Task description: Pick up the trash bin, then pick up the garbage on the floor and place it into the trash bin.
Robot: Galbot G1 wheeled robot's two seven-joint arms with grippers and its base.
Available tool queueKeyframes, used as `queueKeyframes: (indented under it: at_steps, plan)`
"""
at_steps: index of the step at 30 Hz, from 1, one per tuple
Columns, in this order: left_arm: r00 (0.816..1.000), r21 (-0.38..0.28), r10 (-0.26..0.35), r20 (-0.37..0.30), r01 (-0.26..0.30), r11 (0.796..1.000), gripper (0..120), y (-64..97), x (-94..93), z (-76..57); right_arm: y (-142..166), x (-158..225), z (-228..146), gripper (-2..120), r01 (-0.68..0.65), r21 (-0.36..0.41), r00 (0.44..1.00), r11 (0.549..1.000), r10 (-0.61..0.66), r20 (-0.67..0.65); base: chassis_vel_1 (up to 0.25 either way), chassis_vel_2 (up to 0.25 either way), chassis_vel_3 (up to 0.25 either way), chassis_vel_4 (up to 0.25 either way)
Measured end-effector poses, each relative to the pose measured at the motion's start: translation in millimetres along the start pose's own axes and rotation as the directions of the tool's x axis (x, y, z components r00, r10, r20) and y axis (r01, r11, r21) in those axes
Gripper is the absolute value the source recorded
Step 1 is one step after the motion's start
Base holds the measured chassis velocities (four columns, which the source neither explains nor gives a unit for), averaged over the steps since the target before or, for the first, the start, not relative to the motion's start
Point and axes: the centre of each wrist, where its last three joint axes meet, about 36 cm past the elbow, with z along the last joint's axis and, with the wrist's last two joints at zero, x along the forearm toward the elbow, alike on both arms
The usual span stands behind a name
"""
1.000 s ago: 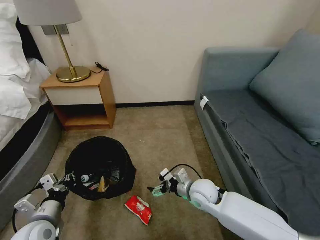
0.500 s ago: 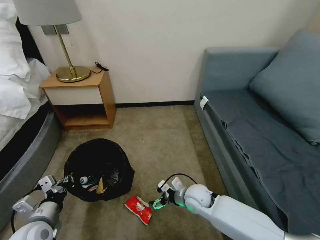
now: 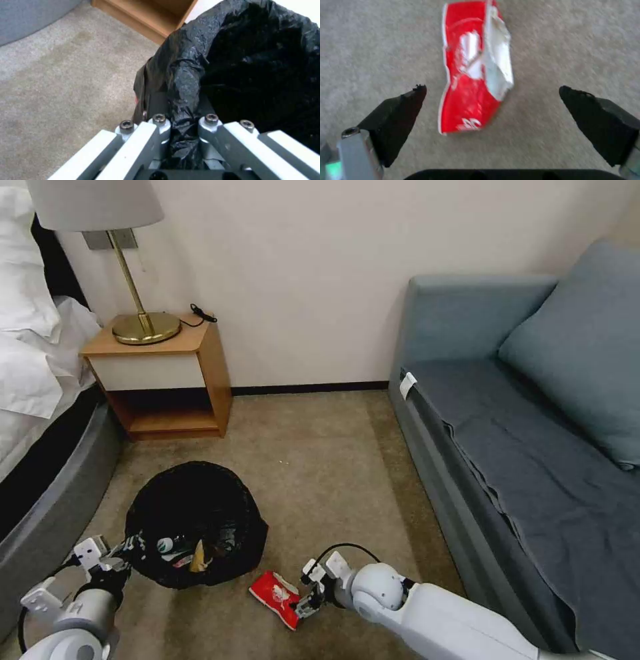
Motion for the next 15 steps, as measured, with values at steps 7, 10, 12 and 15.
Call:
queueKeyframes:
  at_steps: [7,10,12,15]
  plan:
    - [1.000,0.001,-0.007,0.022,0.007,1.000,5,5.3,-2.7,-10.1,18,-23,-17,100,0.008,0.037,1.000,0.999,-0.008,0.019,0.000,0.000,0.000,0.000]
    - [1.000,0.000,-0.008,0.023,0.008,1.000,5,5.1,-3.9,-13.8,24,-29,-21,100,0.007,0.044,1.000,0.999,-0.009,0.025,0.000,0.000,0.000,0.000]
    - [1.000,-0.002,-0.005,0.024,0.005,1.000,5,3.8,-4.2,-15.5,26,-33,-22,100,0.006,0.047,1.000,0.999,-0.007,0.030,0.000,0.000,0.000,0.000]
    - [1.000,-0.004,0.008,0.023,-0.008,1.000,5,-1.7,-4.1,-15.6,28,-38,-21,100,0.000,0.047,0.999,0.999,-0.002,0.033,0.000,0.000,0.000,0.000]
